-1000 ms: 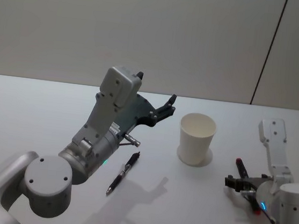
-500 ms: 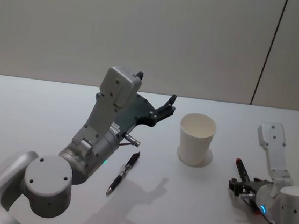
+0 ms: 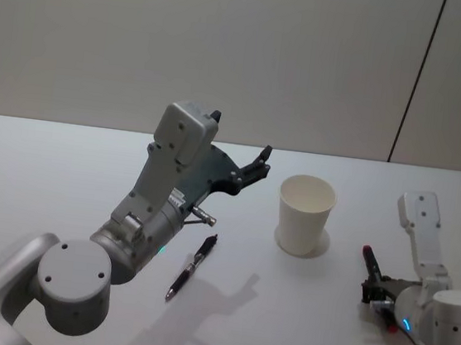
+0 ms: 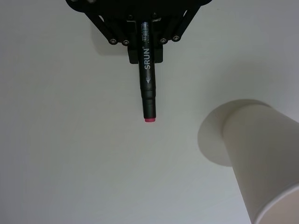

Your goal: Place the pen into the pen holder.

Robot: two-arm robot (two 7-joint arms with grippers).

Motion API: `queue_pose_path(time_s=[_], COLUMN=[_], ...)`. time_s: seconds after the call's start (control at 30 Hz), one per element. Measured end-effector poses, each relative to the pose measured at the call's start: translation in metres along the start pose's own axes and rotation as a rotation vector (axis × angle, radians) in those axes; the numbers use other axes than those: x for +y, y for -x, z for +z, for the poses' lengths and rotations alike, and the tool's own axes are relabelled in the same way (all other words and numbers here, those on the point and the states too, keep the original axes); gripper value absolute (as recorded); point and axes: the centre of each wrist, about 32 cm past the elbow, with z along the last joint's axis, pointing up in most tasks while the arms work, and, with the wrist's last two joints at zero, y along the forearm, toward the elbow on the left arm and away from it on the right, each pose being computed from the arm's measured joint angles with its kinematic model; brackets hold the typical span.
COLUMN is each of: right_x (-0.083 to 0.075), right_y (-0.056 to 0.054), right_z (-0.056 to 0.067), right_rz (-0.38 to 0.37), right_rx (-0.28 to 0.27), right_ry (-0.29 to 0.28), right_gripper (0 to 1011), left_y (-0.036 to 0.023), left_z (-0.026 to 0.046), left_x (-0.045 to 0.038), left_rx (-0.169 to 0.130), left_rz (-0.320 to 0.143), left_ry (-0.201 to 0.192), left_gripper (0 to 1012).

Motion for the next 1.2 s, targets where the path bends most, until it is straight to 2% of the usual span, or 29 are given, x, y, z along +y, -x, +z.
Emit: queue_pose_path(time_s=[0.17, 0.43, 0.63, 0.77, 0.83, 0.87, 1.1, 1.2], right_x=[-0.002, -0.008, -0.016, -0.019, -0.022, -0.022, -0.028, -0.031], right_y=[0.0, 0.001, 0.002, 0.002, 0.002, 0.002, 0.001, 0.0], right_z=[-0.001, 0.0, 0.001, 0.001, 0.002, 0.002, 0.003, 0.004], right_rz=[-0.003, -0.006, -0.008, -0.008, -0.007, -0.007, 0.002, 0.01], right_rx=[-0.008, -0.021, -0.032, -0.036, -0.039, -0.039, -0.045, -0.048], right_ry=[-0.019, -0.087, -0.176, -0.215, -0.261, -0.261, -0.369, -0.431], right_gripper=[168, 168, 168, 168, 168, 168, 168, 168], left_y=[0.0, 0.0, 0.0, 0.0, 0.0, 0.0, 0.0, 0.0], left_z=[0.0, 0.0, 0.0, 0.0, 0.0, 0.0, 0.0, 0.0], left_x=[0.0, 0.0, 0.0, 0.0, 0.0, 0.0, 0.0, 0.0], left_rx=[0.0, 0.0, 0.0, 0.0, 0.0, 0.0, 0.0, 0.0], left_rz=[0.0, 0.0, 0.0, 0.0, 0.0, 0.0, 0.0, 0.0], left_ry=[0.0, 0.0, 0.0, 0.0, 0.0, 0.0, 0.0, 0.0], left_gripper=[1003, 1003, 1003, 1003, 1003, 1003, 1003, 1003])
